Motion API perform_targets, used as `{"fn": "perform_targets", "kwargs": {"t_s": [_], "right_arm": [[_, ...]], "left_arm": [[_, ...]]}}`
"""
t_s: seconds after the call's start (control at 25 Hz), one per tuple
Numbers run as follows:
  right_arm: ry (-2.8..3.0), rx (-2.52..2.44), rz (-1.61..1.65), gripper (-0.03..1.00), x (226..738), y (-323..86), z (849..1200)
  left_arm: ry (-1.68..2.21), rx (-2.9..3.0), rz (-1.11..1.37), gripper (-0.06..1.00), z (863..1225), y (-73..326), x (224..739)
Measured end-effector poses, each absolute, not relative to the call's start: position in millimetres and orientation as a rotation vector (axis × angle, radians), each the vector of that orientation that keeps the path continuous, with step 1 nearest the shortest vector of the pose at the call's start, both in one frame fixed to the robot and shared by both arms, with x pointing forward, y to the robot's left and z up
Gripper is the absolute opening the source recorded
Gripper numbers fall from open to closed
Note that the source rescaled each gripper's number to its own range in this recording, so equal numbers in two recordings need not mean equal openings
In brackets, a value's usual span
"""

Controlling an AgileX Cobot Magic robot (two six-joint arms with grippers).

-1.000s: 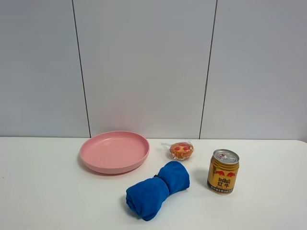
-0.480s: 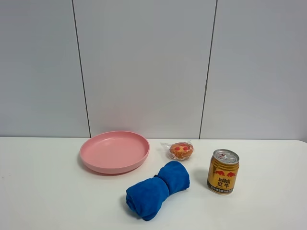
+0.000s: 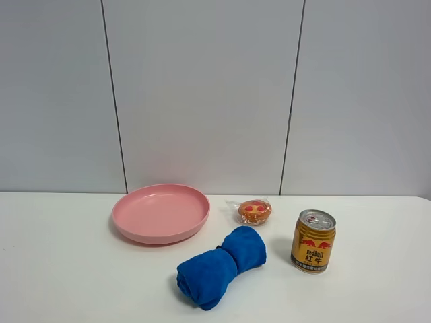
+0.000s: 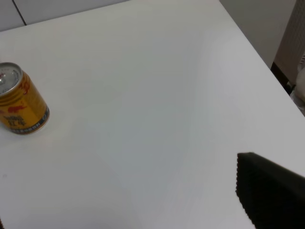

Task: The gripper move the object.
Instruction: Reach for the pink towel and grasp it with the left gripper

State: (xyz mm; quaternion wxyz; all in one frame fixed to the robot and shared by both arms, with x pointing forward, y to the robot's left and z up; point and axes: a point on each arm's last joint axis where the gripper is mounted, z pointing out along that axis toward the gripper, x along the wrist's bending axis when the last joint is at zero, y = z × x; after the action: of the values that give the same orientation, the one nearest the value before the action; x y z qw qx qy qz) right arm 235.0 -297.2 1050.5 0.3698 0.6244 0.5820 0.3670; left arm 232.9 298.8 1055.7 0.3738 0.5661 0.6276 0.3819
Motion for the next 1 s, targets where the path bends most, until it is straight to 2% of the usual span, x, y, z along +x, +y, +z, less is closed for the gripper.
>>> {"fn": "perform_targets", "kwargs": {"t_s": [0.36, 0.56, 0.84, 1.0], "right_arm": [[1.493, 1.602, 0.942, 1.00, 235.0, -297.2, 1050.5], [1.493, 1.602, 0.942, 1.00, 235.0, -297.2, 1050.5], [1.493, 1.602, 0.942, 1.00, 235.0, -297.2, 1050.5], [1.493, 1.602, 0.942, 1.00, 235.0, -297.2, 1050.5]], "left_arm": [[1.449, 1.535, 0.913, 0.94, 1060.6, 286.1, 231.6], [1.201, 1.680, 0.915, 0.94, 1095.4, 273.6, 235.9], [1.008, 1.819, 0.890, 0.94, 1154.8, 269.2, 296.3], [0.972, 1.889, 0.811, 0.94, 1168.0, 269.9, 352.6]]}}
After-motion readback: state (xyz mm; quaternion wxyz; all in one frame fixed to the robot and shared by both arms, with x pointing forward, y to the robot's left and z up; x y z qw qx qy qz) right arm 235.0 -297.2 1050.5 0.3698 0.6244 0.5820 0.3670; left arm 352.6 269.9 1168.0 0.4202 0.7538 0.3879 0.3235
